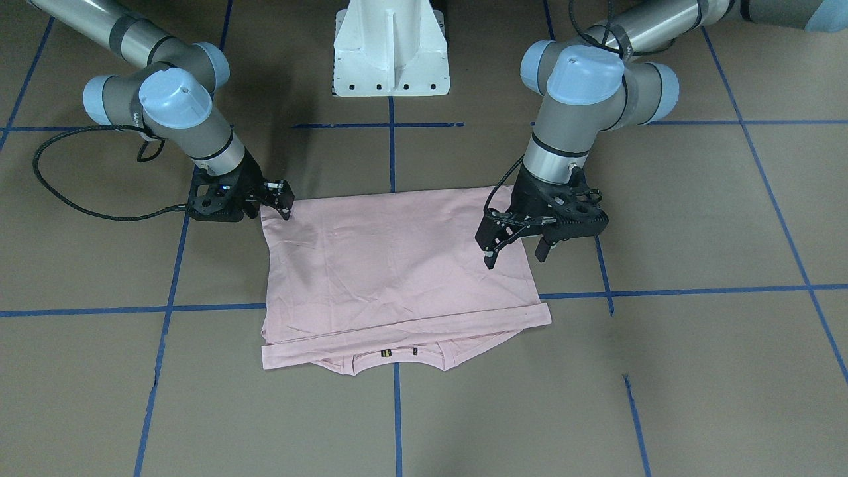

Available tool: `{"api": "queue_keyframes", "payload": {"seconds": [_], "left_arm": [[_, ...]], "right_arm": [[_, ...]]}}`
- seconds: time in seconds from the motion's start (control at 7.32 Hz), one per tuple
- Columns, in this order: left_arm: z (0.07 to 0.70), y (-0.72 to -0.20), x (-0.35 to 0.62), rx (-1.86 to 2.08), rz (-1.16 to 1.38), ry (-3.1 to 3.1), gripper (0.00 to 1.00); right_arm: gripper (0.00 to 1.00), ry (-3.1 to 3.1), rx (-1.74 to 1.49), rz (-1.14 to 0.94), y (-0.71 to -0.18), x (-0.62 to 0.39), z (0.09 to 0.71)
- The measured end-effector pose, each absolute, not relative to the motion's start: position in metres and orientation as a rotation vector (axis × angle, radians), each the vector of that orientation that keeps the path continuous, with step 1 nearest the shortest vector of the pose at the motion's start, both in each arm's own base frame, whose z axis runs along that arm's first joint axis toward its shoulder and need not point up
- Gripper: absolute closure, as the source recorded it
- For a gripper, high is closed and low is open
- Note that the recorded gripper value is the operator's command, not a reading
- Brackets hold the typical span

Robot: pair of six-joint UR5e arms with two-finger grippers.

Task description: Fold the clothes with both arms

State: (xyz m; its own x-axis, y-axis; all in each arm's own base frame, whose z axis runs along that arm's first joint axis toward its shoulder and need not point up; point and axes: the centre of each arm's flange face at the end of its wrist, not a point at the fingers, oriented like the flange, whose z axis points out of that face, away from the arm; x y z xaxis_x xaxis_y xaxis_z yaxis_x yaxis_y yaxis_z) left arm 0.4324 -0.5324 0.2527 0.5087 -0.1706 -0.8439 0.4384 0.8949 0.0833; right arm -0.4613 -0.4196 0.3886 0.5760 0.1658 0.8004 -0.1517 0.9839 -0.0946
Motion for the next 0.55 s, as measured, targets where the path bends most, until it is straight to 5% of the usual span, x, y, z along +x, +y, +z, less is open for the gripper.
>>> {"api": "queue_keyframes", "payload": {"seconds": [0.55], "left_arm": [[0.2484,-0.5306,0.4304,0.308,-0.372,0.980,0.00]], "right_arm": [[1.00,-0.957,-0.020,0.175,-0.4119,-0.4508,0.3825]]}}
